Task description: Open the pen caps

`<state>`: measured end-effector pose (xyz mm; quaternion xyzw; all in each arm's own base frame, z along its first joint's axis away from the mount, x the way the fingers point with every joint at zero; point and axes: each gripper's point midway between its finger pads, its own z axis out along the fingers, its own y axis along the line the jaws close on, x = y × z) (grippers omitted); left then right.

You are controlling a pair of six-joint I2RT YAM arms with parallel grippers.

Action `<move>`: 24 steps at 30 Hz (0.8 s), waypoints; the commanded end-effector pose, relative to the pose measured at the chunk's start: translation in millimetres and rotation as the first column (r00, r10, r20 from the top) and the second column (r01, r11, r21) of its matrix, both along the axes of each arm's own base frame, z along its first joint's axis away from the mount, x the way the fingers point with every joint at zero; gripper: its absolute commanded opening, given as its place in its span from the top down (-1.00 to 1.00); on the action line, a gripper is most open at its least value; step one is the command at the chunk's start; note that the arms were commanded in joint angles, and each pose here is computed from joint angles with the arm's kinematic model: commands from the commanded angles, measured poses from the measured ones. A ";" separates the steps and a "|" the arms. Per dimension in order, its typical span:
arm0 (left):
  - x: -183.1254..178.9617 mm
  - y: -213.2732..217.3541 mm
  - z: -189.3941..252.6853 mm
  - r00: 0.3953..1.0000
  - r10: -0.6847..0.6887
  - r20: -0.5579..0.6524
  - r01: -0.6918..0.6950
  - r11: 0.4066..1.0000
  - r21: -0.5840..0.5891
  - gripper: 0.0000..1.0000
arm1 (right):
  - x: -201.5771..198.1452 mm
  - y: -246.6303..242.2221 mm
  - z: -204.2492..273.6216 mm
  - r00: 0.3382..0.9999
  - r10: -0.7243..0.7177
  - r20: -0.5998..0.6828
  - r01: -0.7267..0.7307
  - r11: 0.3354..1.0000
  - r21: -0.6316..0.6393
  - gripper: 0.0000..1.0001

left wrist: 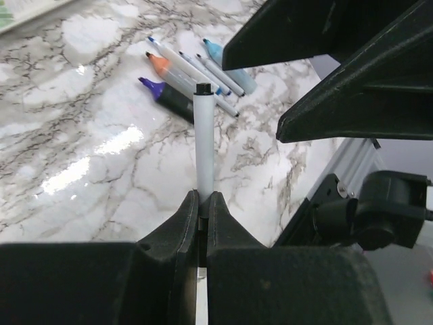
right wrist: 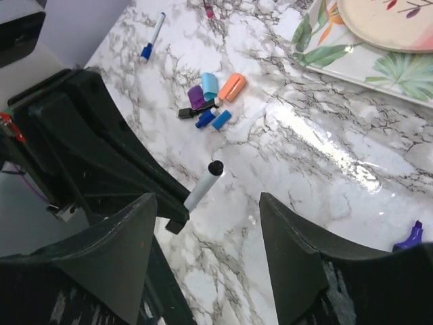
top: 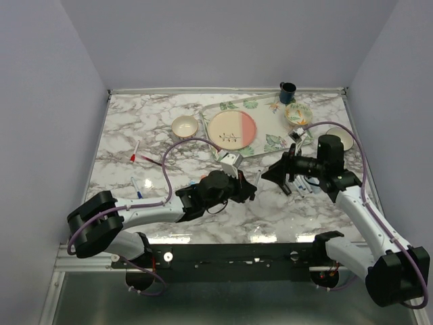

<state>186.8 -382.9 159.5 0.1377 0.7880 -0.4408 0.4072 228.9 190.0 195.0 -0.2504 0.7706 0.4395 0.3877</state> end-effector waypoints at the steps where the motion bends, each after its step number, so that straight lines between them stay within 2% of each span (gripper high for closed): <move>1: 20.8 0.2 19.6 0.992 0.115 0.059 -0.113 0.993 -0.041 1.00 | 12.1 1.6 -0.5 0.983 -0.115 -0.141 0.126 0.990 0.068 -0.40; 9: 20.7 -22.7 30.2 0.994 0.085 0.069 -0.081 0.995 -0.064 1.00 | 14.9 3.8 -15.4 0.971 -0.113 -0.210 0.129 0.990 0.065 -0.36; 13: 19.7 -31.5 36.3 0.995 0.073 0.072 -0.067 0.995 -0.078 1.00 | 17.2 3.9 -19.4 0.970 -0.117 -0.215 0.132 0.990 0.058 -0.23; 15: 18.5 -35.0 37.3 0.995 0.069 0.073 -0.063 0.995 -0.079 1.00 | 15.2 5.1 -21.2 0.970 -0.099 -0.224 0.116 0.991 0.064 -0.07; 16: 19.2 -37.6 41.0 0.995 0.069 0.076 -0.062 0.994 -0.086 1.00 | 14.6 6.8 -19.3 0.973 -0.083 -0.216 0.101 0.992 0.072 0.20; 18: 19.8 -39.3 39.9 0.995 0.074 0.074 -0.067 0.994 -0.083 1.00 | 7.5 10.9 -17.3 0.976 -0.021 -0.216 0.043 0.994 0.097 0.57; 19: 20.6 -40.1 42.7 0.994 0.075 0.078 -0.068 0.994 -0.087 1.00 | 4.8 12.7 -15.8 0.977 0.003 -0.213 0.021 0.994 0.106 0.98; 20: 20.9 -40.9 43.9 0.994 0.075 0.079 -0.068 0.994 -0.090 1.00 | 1.0 14.4 -12.2 0.978 0.033 -0.205 -0.009 0.993 0.119 0.99; 21: 20.5 -41.7 43.1 0.995 0.067 0.081 -0.060 0.994 -0.087 0.94 | 1.6 14.5 -8.5 0.983 0.043 -0.179 -0.022 0.993 0.117 0.99; 22: 19.0 -42.3 43.7 0.995 0.057 0.082 -0.050 0.995 -0.087 0.58 | 1.2 13.6 -7.4 0.984 0.040 -0.172 -0.021 0.993 0.112 0.99; 24: 12.7 -44.4 42.7 0.996 0.020 0.087 -0.012 0.996 -0.088 0.23 | 4.1 11.1 -0.6 0.992 0.010 -0.128 0.003 0.995 0.100 0.99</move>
